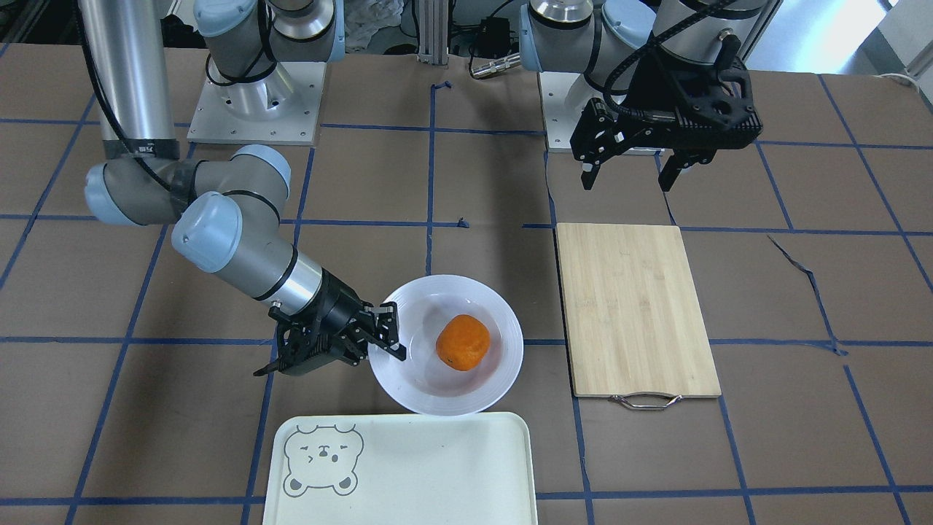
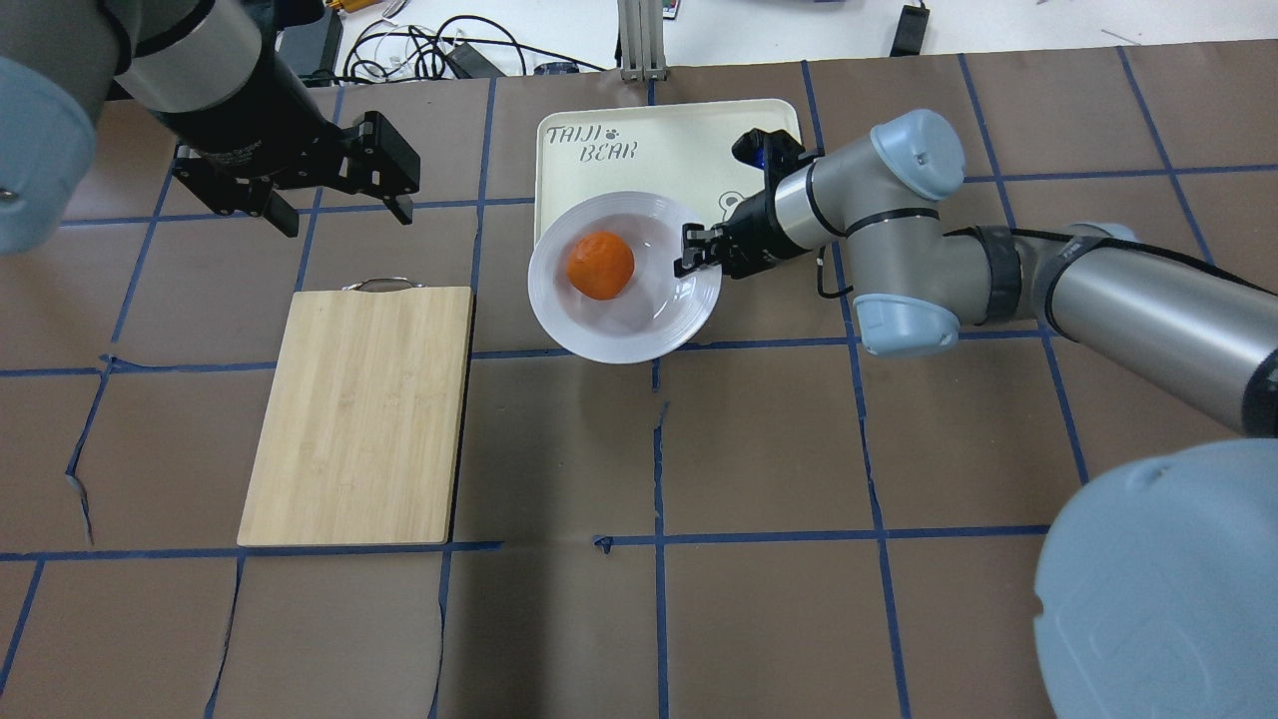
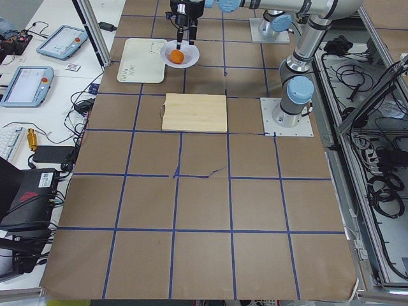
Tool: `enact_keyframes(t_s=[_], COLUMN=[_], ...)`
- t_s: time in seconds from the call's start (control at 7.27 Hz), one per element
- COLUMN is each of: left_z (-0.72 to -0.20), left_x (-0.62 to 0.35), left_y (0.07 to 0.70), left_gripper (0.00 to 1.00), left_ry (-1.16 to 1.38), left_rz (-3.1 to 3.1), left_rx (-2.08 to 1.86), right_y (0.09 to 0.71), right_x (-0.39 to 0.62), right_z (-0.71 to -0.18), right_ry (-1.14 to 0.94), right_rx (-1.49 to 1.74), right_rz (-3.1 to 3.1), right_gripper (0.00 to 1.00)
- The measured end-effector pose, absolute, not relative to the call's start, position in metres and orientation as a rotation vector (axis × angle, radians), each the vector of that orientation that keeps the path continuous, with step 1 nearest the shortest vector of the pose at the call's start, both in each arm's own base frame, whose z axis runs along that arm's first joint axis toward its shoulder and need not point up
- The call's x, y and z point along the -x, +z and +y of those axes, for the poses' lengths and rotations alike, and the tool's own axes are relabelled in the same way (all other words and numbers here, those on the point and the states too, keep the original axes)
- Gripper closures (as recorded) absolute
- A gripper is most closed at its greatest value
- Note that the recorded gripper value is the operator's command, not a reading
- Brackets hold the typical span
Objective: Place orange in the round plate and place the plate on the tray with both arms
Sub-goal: 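Grip the plate rim with the right gripper and slide it onto the tray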
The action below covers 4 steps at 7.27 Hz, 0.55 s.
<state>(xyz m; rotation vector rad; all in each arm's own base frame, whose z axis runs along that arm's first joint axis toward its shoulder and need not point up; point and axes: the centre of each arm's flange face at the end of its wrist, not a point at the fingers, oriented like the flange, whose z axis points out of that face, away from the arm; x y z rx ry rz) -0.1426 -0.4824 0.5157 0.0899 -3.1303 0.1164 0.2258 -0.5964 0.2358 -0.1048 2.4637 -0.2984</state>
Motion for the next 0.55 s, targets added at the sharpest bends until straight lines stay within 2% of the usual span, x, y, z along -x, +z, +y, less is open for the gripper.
enact_keyframes(t_s=[0.55], left_z=[-0.483], left_x=[0.143], left_y=[0.516], left_gripper=[0.00], left_ry=[0.118], left_rz=[-3.129], left_rx=[-0.090], right_y=[0.228], right_x=[-0.224], right_z=[-0.708], right_ry=[-0.334], right_rx=[0.051], right_rz=[2.453], right_gripper=[1.00])
